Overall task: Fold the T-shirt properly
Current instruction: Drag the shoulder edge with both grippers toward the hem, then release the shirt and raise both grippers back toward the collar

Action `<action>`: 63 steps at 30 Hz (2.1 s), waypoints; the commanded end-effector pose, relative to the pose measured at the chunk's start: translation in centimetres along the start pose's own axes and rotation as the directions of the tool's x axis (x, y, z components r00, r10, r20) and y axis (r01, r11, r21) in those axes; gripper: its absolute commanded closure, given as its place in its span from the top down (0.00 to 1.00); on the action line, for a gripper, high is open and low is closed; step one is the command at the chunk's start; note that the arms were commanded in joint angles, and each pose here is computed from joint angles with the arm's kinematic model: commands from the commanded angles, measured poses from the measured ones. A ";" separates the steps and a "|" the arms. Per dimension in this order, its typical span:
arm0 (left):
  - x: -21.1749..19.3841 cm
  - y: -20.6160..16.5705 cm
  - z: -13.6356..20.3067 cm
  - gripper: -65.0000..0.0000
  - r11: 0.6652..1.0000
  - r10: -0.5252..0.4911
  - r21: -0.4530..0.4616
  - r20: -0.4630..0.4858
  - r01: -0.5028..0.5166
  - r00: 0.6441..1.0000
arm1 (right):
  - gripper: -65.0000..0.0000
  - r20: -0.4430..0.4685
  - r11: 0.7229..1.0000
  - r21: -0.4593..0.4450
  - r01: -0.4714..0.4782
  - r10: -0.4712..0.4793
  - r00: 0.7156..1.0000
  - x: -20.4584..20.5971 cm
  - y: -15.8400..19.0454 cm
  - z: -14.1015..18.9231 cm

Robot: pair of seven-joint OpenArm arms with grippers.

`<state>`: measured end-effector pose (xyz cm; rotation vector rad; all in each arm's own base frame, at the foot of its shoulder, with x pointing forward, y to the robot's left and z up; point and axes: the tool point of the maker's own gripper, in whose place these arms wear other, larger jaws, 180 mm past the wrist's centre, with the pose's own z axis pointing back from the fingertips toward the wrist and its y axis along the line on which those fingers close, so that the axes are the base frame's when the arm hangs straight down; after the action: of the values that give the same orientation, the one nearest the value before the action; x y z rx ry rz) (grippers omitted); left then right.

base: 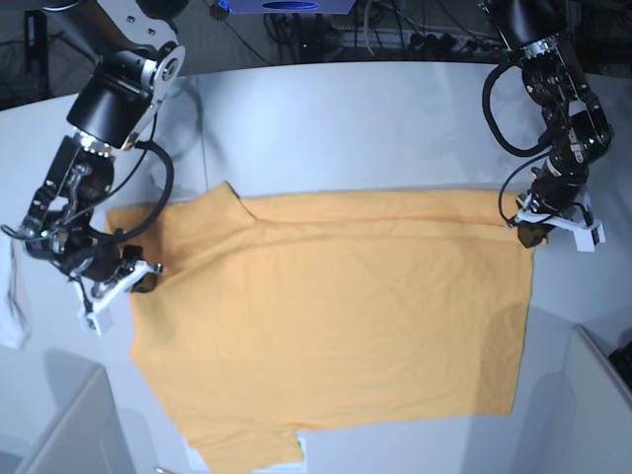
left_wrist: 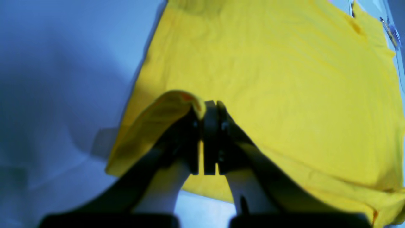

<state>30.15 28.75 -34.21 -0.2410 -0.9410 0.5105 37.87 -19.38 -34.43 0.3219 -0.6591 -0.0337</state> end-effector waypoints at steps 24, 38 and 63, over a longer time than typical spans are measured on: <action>2.6 0.5 -2.3 0.00 0.999 0.051 -0.010 0.034 -0.050 0.998 | 0.00 0.092 0.997 0.080 0.007 -0.015 0.996 5.6 0.8 -3.3; 3.0 1.1 -3.1 0.00 0.999 0.017 0.035 0.028 -0.018 0.999 | 0.00 0.098 0.994 0.102 0.025 -0.035 0.995 5.9 1.1 -4.7; 4.7 0.4 -3.6 0.58 0.999 0.036 0.017 0.067 -0.037 0.997 | 0.27 0.226 0.990 -0.028 0.137 -0.127 0.966 6.4 -2.2 -3.7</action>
<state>34.35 30.95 -34.86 -0.2310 -0.9392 0.5741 43.92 -20.10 -36.51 0.3330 -0.7843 -0.2135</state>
